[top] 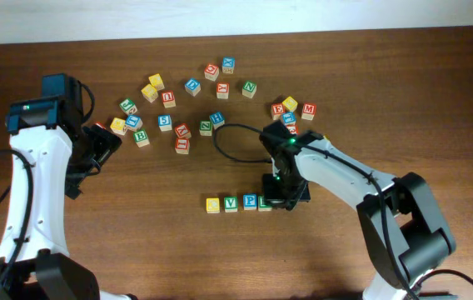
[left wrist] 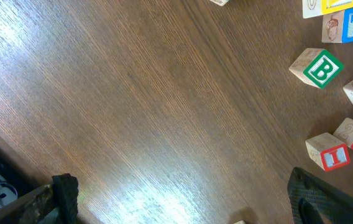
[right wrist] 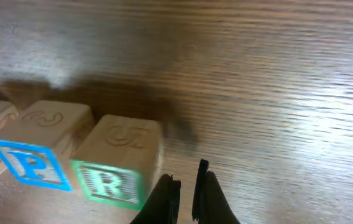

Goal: Spell out CVPR
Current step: 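Lift the right gripper away from the row of blocks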

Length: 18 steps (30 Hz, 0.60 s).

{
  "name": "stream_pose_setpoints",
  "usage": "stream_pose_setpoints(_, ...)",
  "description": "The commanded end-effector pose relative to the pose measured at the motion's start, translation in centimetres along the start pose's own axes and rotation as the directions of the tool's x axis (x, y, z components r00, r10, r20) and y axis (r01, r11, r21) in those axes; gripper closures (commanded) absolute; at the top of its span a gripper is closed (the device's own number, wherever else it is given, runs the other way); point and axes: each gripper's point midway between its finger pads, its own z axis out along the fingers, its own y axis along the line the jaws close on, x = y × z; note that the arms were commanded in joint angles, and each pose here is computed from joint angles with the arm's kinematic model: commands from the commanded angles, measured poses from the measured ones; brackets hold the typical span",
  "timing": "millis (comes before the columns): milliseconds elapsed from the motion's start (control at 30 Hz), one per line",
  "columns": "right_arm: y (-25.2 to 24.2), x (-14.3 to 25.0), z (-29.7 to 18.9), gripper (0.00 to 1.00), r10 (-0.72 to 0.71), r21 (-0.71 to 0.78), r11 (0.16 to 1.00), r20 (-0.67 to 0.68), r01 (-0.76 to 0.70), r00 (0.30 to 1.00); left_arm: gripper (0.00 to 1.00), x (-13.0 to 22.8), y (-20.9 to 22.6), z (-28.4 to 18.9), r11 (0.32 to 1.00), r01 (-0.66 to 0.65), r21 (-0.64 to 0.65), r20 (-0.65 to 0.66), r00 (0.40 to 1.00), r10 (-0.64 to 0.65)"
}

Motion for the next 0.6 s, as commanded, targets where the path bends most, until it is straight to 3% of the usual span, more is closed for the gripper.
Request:
stream_pose_setpoints(0, -1.5, -0.4, -1.7, 0.96, 0.057, -0.018, 0.998, 0.014, -0.057, 0.998, 0.01, -0.2, 0.2, 0.0, 1.0, 0.016, -0.003, 0.003, 1.0, -0.016)
stream_pose_setpoints(167, -2.1, -0.1, -9.2, 0.96, 0.056, -0.1, 0.994, 0.202, -0.036, 0.978, 0.01, -0.2, 0.2, 0.0, 1.0, 0.016, -0.003, 0.003, 1.0, -0.016)
stream_pose_setpoints(300, -1.9, 0.3, -10.7, 0.96, 0.048, -0.109, 0.994, 0.247, -0.021, 0.968, 0.01, -0.2, 0.2, 0.0, 1.0, 0.016, -0.004, 0.004, 1.0, -0.016)
stream_pose_setpoints(367, -2.2, 0.1, -10.8, 0.8, 0.047, -0.095, 0.995, 0.26, -0.023, 0.965, 0.01, -0.2, 0.2, 0.0, 1.0, 0.016, -0.003, 0.003, 1.0, -0.016)
stream_pose_setpoints(500, -2.4, -1.5, -11.1, 0.8, 0.042, -0.074, 0.997, 0.325, -0.018, 0.945, 0.01, -0.2, 0.2, 0.0, 1.0, 0.016, -0.003, 0.003, 1.0, -0.016)
stream_pose_setpoints(533, -2.4, -1.5, -10.8, 0.71, 0.042, -0.071, 0.997, 0.316, -0.021, 0.948, 0.01, -0.2, 0.2, 0.0, 1.0, 0.016, -0.003, 0.003, 1.0, -0.016)
stream_pose_setpoints(567, -2.5, -1.6, -10.6, 0.69, 0.043, -0.068, 0.997, 0.31, -0.023, 0.95, 0.01, -0.3, 0.2, 0.0, 1.0, 0.017, -0.002, 0.004, 1.0, -0.017)
